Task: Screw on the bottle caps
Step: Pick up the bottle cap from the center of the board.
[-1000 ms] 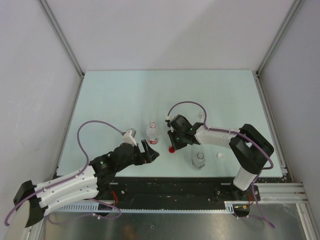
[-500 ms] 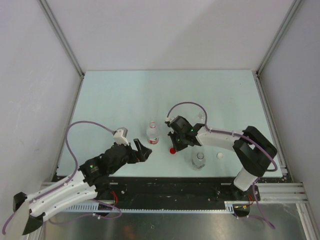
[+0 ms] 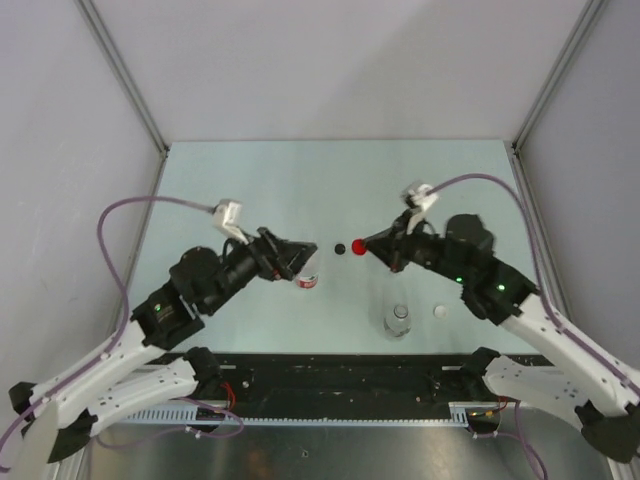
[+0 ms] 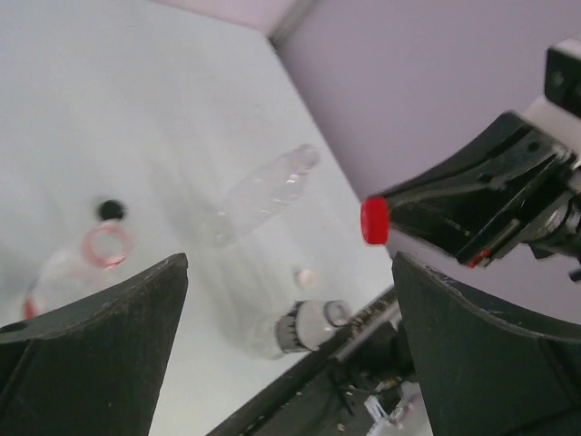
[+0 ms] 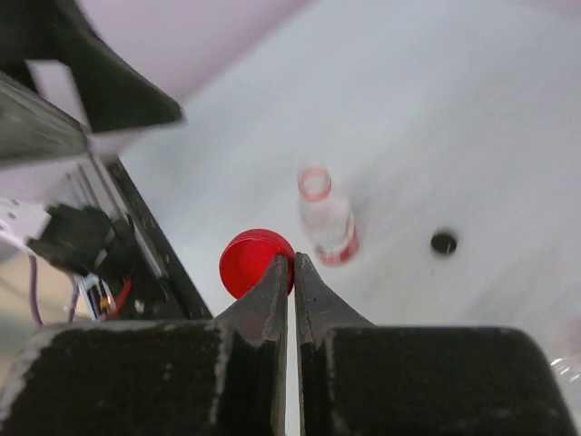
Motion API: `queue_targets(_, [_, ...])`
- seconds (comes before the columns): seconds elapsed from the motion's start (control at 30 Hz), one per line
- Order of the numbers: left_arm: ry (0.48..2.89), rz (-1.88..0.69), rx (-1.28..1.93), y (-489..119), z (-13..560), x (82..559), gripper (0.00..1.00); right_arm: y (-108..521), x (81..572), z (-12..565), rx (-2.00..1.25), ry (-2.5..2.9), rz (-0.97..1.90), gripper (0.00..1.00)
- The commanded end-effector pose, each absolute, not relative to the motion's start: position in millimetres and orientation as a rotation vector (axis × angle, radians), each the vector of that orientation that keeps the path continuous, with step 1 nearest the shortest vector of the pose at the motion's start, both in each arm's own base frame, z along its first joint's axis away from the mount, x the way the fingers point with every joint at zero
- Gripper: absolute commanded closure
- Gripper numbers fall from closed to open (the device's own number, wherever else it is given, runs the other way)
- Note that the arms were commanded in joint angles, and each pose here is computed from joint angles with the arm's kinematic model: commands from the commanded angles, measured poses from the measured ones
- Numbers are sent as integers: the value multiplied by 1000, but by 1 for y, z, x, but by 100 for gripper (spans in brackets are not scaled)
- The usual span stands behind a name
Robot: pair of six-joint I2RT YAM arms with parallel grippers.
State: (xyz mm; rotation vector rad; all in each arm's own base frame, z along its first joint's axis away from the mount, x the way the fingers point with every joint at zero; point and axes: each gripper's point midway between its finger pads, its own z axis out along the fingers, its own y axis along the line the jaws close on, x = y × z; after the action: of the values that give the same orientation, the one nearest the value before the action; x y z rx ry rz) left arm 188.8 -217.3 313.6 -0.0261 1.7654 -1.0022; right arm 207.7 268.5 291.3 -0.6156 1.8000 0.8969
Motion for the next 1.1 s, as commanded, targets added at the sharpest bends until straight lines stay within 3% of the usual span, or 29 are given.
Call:
queue_targets(0.0, [1635, -1271, 276, -264, 372, 170, 1, 260, 186, 360, -707, 1466, 1042, 100])
queue_targets(0.17, [1402, -1616, 532, -280, 409, 129, 0, 260, 150, 405, -825, 1206, 1168, 100])
queue_targets(0.37, [1295, -1778, 702, -286, 416, 100, 1, 265, 126, 424, -913, 1073, 1269, 100])
queue_targets(0.57, [1301, -1810, 707, -290, 408, 99, 4, 280, 120, 426, -964, 1024, 1352, 100])
queue_targets(0.83, [1352, -1864, 727, -299, 398, 100, 22, 290, 126, 426, -963, 1011, 1371, 100])
queue_targets(1.07, [1332, -1859, 716, -295, 399, 97, 27, 292, 127, 417, -982, 1046, 1374, 100])
